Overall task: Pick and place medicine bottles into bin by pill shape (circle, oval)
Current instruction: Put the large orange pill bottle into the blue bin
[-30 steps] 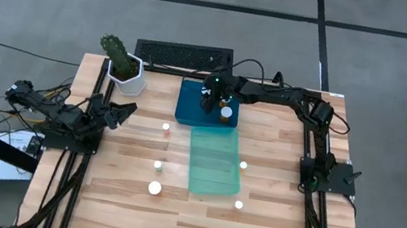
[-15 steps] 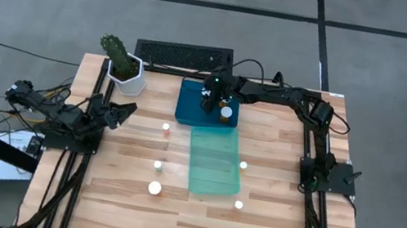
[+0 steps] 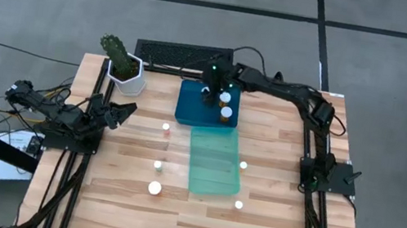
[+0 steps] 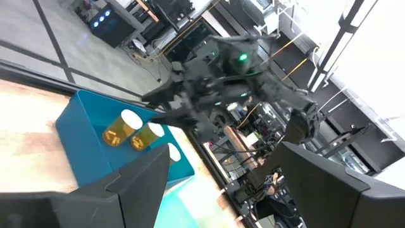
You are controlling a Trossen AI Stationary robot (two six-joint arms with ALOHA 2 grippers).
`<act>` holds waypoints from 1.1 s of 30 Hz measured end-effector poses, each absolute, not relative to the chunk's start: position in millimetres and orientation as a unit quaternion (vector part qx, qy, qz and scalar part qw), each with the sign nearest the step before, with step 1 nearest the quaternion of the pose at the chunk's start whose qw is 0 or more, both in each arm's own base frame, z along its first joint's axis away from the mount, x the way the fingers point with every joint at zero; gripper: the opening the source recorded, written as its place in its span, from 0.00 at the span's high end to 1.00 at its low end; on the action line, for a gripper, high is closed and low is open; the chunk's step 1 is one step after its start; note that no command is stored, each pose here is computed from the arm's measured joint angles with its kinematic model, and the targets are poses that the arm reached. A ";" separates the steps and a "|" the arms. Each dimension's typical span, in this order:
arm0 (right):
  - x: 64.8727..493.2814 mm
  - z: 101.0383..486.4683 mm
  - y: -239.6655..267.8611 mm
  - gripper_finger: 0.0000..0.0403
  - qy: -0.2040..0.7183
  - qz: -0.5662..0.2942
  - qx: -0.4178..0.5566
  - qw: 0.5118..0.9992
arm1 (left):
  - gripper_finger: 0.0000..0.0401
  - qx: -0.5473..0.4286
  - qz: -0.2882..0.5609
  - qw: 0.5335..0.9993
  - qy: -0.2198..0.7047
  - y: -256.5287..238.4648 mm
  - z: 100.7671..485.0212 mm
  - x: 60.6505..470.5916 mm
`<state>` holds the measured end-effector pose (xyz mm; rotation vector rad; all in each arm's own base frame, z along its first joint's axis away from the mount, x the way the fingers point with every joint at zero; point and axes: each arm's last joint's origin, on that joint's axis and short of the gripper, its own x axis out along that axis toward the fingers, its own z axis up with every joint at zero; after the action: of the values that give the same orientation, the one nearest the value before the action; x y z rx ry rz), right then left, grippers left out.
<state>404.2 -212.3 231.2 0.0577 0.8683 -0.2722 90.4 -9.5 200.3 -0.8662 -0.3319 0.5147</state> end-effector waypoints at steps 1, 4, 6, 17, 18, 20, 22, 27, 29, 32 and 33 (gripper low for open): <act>402.9 240.8 -208.1 0.35 0.418 -0.120 0.027 0.900 | 0.28 -0.412 0.246 0.863 -0.158 -9.5 200.2 90.4; 394.4 270.6 -186.1 0.35 0.414 -0.083 0.018 0.906 | 0.28 -0.411 0.246 0.864 -0.158 -9.5 200.3 90.4; 391.1 287.0 -164.6 0.35 0.412 -0.050 0.006 0.910 | 0.28 -0.411 0.245 0.864 -0.157 -9.5 200.2 90.4; 438.0 304.8 -19.0 0.35 0.295 0.123 -0.107 0.942 | 0.28 -0.418 0.241 0.862 -0.158 -9.7 200.3 90.5; 444.5 299.3 -9.5 0.35 0.285 0.132 -0.111 0.943 | 0.28 -0.418 0.241 0.862 -0.158 -9.7 200.3 90.5; 453.8 282.3 8.2 0.35 0.290 0.157 -0.114 0.937 | 0.28 -0.417 0.242 0.862 -0.157 -9.7 200.1 90.5; 464.1 266.8 27.3 0.35 0.281 0.187 -0.113 0.935 | 0.28 -0.413 0.245 0.864 -0.152 -9.7 198.8 90.6; 475.1 226.1 66.2 0.35 0.305 0.249 -0.097 0.914 | 0.28 -0.402 0.254 0.869 -0.137 -9.7 195.1 90.8; 478.6 214.1 79.1 0.35 0.303 0.263 -0.108 0.910 | 0.28 -0.403 0.257 0.868 -0.136 -9.6 194.6 90.7; 478.3 206.4 97.3 0.35 0.301 0.281 -0.117 0.904 | 0.28 -0.401 0.258 0.869 -0.135 -9.6 194.1 90.7; 478.1 207.4 102.3 0.35 0.294 0.284 -0.120 0.905 | 0.28 -0.401 0.258 0.869 -0.134 -9.6 194.1 90.7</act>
<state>478.1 102.3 207.4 -0.2474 0.6075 0.5859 90.7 -9.6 194.1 -0.8392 -0.2813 0.5391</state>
